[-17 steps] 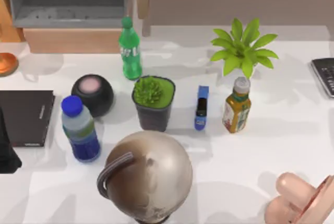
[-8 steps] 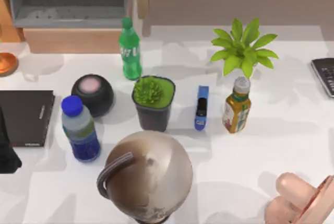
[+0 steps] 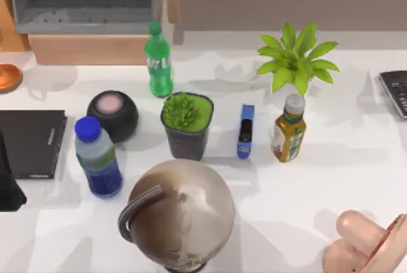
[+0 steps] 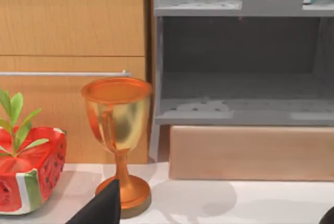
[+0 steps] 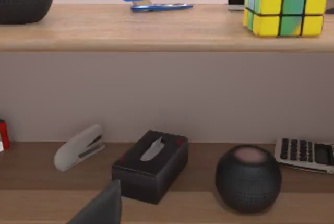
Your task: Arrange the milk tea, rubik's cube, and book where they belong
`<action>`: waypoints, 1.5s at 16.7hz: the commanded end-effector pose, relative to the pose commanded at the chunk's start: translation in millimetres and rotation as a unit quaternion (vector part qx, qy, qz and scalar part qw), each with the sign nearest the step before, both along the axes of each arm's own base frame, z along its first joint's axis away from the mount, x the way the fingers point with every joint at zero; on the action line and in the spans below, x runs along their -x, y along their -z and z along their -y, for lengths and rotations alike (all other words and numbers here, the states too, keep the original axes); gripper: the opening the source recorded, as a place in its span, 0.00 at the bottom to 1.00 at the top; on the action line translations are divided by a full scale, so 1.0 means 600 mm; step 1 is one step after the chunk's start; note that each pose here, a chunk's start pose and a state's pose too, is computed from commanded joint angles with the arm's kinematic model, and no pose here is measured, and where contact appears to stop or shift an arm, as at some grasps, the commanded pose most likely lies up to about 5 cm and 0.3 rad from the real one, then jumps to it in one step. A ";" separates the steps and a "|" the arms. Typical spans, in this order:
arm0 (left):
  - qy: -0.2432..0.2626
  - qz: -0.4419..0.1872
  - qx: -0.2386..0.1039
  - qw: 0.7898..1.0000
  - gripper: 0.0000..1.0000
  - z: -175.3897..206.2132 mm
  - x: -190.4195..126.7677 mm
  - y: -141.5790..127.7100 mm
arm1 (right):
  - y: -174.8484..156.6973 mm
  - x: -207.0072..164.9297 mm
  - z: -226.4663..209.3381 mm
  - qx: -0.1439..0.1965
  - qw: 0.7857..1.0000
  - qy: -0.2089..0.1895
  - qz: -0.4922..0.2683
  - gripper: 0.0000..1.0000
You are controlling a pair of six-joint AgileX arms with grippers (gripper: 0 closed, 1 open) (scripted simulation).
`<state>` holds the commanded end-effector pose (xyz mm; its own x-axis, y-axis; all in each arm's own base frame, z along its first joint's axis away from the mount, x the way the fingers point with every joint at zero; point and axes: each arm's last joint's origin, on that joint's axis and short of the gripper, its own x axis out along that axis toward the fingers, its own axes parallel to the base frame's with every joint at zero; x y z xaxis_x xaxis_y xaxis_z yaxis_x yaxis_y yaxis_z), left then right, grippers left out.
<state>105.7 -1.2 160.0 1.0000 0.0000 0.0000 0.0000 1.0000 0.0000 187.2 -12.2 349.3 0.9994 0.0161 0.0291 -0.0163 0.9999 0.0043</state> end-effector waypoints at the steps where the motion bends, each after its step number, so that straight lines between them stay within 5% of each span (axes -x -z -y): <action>1: 0.000 0.000 0.000 1.000 1.00 0.000 0.000 0.000 | 0.036 0.035 -0.005 0.000 1.000 0.000 0.000 1.00; 6: 0.000 0.000 0.000 1.000 1.00 0.000 0.000 0.000 | 0.218 0.125 -0.016 0.000 1.000 0.003 -0.008 1.00; 10: 0.000 0.000 0.000 1.000 1.00 0.000 0.000 0.000 | 0.301 0.136 -0.018 0.002 1.000 0.007 -0.014 1.00; 18: 0.000 0.003 0.000 1.000 1.00 0.000 0.000 -0.005 | 0.316 0.136 -0.018 0.002 1.000 0.008 -0.015 1.00; 25: 0.004 0.052 0.009 0.999 1.00 0.011 -0.035 -0.151 | 0.316 0.136 -0.018 0.002 1.000 0.008 -0.015 1.00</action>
<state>126.8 -7.6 250.6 0.9946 -0.0078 0.1034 0.0096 0.9998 -0.0176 105.7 -1.2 160.0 1.0000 0.0000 0.0000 0.0000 1.0000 0.0000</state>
